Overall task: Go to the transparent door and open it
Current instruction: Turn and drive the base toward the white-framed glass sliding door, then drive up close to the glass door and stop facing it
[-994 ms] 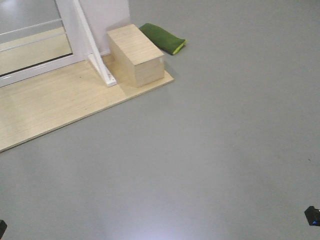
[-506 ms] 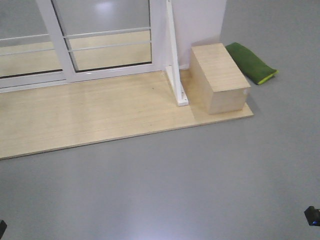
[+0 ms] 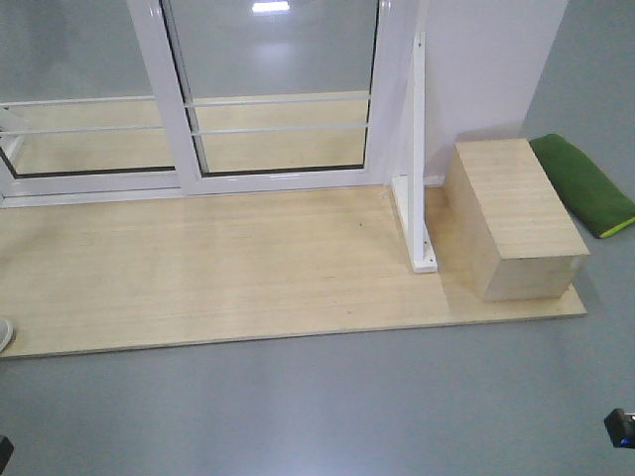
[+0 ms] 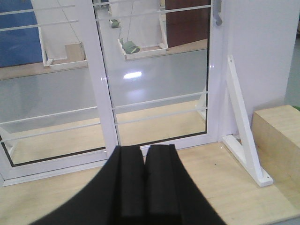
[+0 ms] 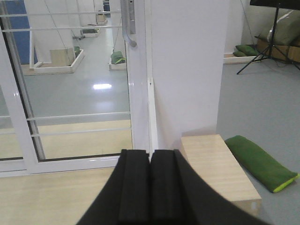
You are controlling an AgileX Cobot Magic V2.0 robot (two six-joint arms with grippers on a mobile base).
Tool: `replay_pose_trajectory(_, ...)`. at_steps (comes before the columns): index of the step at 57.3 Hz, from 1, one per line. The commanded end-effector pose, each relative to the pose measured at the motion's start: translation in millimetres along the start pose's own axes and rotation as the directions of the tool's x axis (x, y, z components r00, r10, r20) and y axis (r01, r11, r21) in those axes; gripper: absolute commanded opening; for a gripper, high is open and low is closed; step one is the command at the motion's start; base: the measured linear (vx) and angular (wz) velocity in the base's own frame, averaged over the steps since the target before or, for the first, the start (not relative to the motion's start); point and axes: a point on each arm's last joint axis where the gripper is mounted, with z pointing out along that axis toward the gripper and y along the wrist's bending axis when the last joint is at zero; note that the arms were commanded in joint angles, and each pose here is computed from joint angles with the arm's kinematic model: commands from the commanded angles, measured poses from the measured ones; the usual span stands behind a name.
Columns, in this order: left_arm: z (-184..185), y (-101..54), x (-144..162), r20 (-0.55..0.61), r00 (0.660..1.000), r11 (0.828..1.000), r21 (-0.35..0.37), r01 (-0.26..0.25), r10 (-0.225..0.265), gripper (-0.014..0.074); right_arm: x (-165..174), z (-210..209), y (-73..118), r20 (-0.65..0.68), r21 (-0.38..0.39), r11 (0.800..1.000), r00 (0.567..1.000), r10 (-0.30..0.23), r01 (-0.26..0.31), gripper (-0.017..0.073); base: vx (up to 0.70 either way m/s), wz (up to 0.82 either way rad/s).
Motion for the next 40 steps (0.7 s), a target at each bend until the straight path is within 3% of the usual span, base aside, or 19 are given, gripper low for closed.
replay_pose_trajectory(1, -0.1, -0.1, -2.9, 0.078, 0.997, 1.0, -0.002, 0.004, -0.004, -0.0003, -7.0, -1.2, -0.5, 0.097, 0.007, 1.0, 0.995, -0.01, 0.01, -0.0001, 0.48, 0.12)
replay_pose_trajectory(40, -0.1, -0.1, -2.9, 0.078, 0.997, 1.0, -0.002, 0.004, -0.004, -0.0003, -7.1, -1.2, -0.5, 0.097, 0.007, 1.0, 0.995, -0.01, 0.01, -0.0001, 0.46, 0.13)
